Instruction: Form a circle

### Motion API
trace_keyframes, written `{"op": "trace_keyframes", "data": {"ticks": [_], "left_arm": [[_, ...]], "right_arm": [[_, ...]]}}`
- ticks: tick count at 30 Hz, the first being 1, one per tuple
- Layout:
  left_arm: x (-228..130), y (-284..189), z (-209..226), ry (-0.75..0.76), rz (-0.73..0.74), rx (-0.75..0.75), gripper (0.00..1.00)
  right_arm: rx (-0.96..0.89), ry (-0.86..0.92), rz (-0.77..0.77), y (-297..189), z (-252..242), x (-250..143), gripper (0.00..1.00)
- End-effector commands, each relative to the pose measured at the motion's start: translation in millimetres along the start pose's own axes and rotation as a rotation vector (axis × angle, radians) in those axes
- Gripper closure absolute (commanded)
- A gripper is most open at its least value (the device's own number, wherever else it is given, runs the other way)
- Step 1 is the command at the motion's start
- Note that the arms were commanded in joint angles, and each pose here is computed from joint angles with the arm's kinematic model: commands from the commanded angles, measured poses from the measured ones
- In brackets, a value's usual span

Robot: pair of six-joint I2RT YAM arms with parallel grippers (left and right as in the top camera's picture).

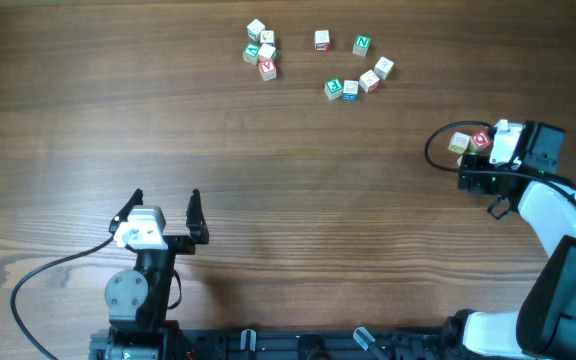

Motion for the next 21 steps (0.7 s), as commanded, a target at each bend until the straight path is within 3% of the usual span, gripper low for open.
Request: {"op": "trace_keyframes", "data": {"ticks": [1,8,13,21], "left_arm": [[-1.1,0.0,-3.4,-0.006,-0.003,-0.020,0.00],[-1.1,0.0,-3.4,-0.006,-0.003,-0.020,0.00],[-1.1,0.0,-3.4,-0.006,-0.003,-0.020,0.00],[-1.1,0.0,-3.4,-0.006,-0.003,-0.020,0.00]], "right_arm": [[0.043,-0.038,-0.005,3.4,5.7,0.4,0.19],[0.092,-0.063,0.025,14.6,11.4,-6.4,0.25],[0.129,-0.114,0.013,16.2,16.4,-4.7,0.47],[0.128,-0.160,-0.023,16.2,16.7,2.5,0.50]]}}
Point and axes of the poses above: each gripper's point midway between its finger pads, its own y axis out along the fingers, its own z axis along the line the jaws close on, x = y × z, the point moved 3 cm from there along -y, back along the fingers, and after that the axes turned 13 degrees about y, right-handed, at the moved point
